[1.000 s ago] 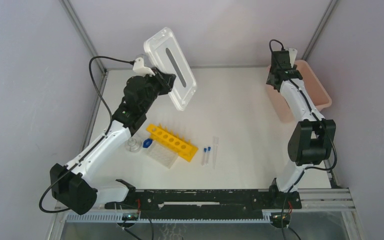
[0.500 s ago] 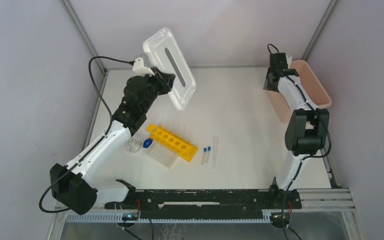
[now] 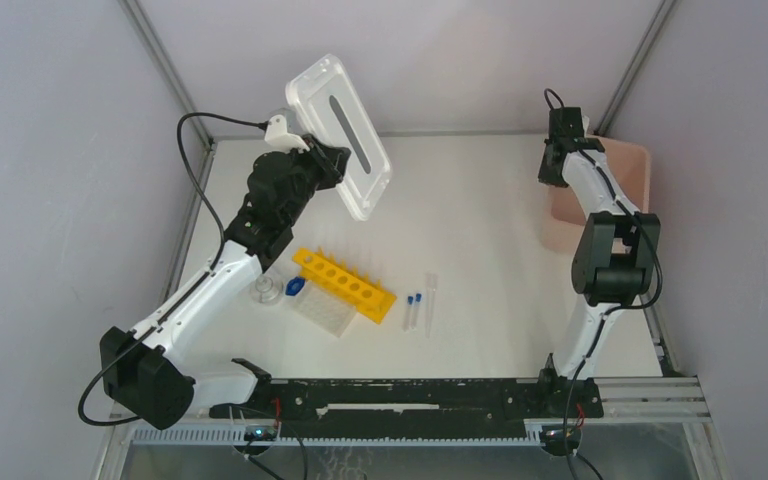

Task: Organize the chemistry lab equipment

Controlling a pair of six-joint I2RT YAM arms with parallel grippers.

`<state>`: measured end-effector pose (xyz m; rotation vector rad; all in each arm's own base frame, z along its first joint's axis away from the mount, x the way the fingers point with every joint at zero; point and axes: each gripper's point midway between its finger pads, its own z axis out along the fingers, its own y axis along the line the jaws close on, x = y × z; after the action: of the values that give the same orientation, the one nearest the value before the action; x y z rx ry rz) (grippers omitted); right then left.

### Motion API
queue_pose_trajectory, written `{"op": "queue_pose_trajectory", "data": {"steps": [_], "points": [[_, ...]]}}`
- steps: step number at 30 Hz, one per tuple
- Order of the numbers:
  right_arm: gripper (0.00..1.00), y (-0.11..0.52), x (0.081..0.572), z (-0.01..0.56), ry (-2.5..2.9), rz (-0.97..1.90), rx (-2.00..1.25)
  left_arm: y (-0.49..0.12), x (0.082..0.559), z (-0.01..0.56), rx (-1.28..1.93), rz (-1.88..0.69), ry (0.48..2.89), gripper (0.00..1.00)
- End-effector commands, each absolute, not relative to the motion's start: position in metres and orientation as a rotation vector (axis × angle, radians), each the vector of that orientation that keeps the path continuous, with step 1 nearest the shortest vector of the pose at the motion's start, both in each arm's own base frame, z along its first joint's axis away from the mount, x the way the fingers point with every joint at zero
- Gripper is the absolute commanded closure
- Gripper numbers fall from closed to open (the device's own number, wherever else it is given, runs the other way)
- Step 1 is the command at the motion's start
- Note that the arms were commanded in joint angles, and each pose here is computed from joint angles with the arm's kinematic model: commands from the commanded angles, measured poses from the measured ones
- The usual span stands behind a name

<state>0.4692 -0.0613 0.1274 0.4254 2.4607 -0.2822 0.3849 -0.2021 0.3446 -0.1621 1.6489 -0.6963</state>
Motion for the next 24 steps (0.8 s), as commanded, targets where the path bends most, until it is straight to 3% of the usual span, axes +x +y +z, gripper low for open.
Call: {"op": "queue_pose_trajectory", "data": {"steps": [1,4,24], "points": [[0.82,-0.042,0.48,0.134,2.446,-0.218,0.381,-0.193,0.383,0.41,-0.172,-0.713,1.475,1.0],[0.89,-0.024,0.481,0.135,2.442,-0.201,0.316,-0.19,0.383,0.412,-0.18,-0.696,1.472,1.0],[0.95,0.205,0.468,0.161,2.362,0.069,-0.161,-0.137,0.368,0.422,-0.307,-0.481,1.46,1.0]]}}
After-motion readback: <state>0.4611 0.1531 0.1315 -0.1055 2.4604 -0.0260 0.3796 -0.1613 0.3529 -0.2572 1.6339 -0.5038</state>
